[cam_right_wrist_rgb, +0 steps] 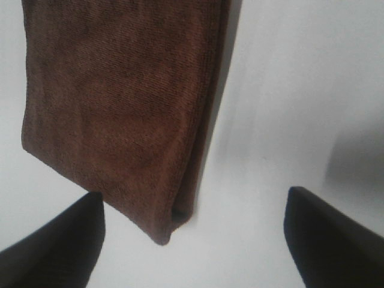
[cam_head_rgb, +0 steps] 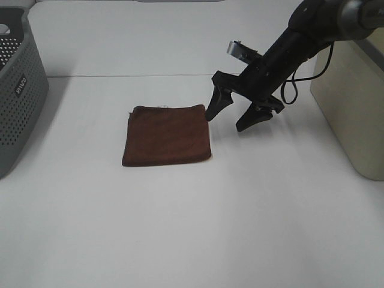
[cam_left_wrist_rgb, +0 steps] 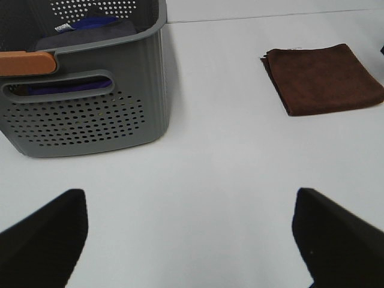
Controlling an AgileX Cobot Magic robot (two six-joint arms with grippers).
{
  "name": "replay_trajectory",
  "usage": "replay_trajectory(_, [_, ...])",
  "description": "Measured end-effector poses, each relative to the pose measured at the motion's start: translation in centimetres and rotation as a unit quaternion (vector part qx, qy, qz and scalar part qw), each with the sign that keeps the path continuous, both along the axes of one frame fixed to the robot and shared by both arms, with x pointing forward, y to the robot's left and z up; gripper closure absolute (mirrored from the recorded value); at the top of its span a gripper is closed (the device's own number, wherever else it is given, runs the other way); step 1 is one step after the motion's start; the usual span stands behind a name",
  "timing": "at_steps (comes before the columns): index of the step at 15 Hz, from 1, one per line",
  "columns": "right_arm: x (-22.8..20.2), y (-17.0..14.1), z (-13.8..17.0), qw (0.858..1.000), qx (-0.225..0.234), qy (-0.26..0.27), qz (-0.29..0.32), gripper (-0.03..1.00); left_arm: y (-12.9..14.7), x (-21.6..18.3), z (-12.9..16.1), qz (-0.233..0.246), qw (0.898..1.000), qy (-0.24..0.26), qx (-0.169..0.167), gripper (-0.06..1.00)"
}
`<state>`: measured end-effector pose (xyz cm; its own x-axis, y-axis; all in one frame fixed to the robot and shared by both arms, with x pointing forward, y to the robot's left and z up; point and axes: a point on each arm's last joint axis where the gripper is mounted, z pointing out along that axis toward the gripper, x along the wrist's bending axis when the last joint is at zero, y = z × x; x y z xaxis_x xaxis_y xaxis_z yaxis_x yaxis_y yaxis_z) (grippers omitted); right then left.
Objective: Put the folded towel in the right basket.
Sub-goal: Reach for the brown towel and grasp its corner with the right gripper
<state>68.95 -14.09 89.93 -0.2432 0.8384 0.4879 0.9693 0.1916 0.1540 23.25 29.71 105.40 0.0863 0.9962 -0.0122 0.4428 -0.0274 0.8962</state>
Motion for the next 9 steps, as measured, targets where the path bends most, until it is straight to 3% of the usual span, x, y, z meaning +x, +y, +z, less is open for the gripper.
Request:
replay_trajectory(5, [-0.1,3.2,-2.8,0.999,0.040,0.009,-0.012,0.20,0.0,0.0,0.0,0.000,1.000,0.000,0.000,0.07])
replay_trajectory(7, [-0.5,5.5,-2.9,0.999,0.045,-0.013,-0.005,0.22,0.0,0.0,0.0,0.000,1.000,0.000,0.000,0.07])
replay_trajectory(9, [-0.9,7.4,-3.2,0.998,0.039,-0.040,0.000,0.37,0.0,0.0,0.0,0.000,1.000,0.000,0.000,0.07])
